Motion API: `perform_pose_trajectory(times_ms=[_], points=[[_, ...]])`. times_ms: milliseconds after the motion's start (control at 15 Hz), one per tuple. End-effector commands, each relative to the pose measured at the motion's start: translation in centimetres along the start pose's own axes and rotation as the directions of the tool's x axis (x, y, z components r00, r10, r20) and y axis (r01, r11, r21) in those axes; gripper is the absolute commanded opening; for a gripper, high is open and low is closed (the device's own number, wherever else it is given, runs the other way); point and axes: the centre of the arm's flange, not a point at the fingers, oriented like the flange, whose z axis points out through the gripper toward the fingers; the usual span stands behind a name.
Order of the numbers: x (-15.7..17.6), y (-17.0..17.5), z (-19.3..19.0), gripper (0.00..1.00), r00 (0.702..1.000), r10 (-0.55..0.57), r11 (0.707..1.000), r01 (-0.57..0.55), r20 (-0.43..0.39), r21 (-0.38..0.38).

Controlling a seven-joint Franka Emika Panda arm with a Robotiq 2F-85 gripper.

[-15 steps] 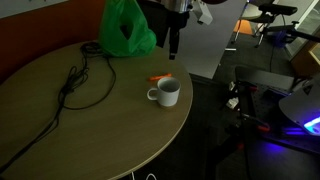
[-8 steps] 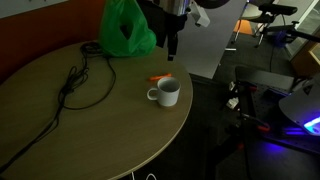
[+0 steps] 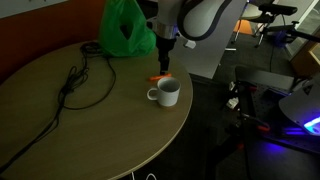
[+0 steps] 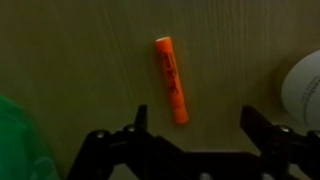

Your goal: Place the orange marker inside the white and brown mug

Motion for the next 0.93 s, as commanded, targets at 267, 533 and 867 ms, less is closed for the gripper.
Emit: perform_pose_trajectory(times_ms=[267, 533, 867], points=[[1.9, 1.6, 5.2, 0.98, 0.988, -0.141, 0.989, 0.143, 0.056, -0.034], [2.7, 1.5, 6.7, 0.79, 0.985, -0.157, 0.987, 0.158, 0.07, -0.006], [2.8, 1.5, 6.5, 0.31, 0.977, -0.201, 0.979, 0.199, 0.071, 0.045]])
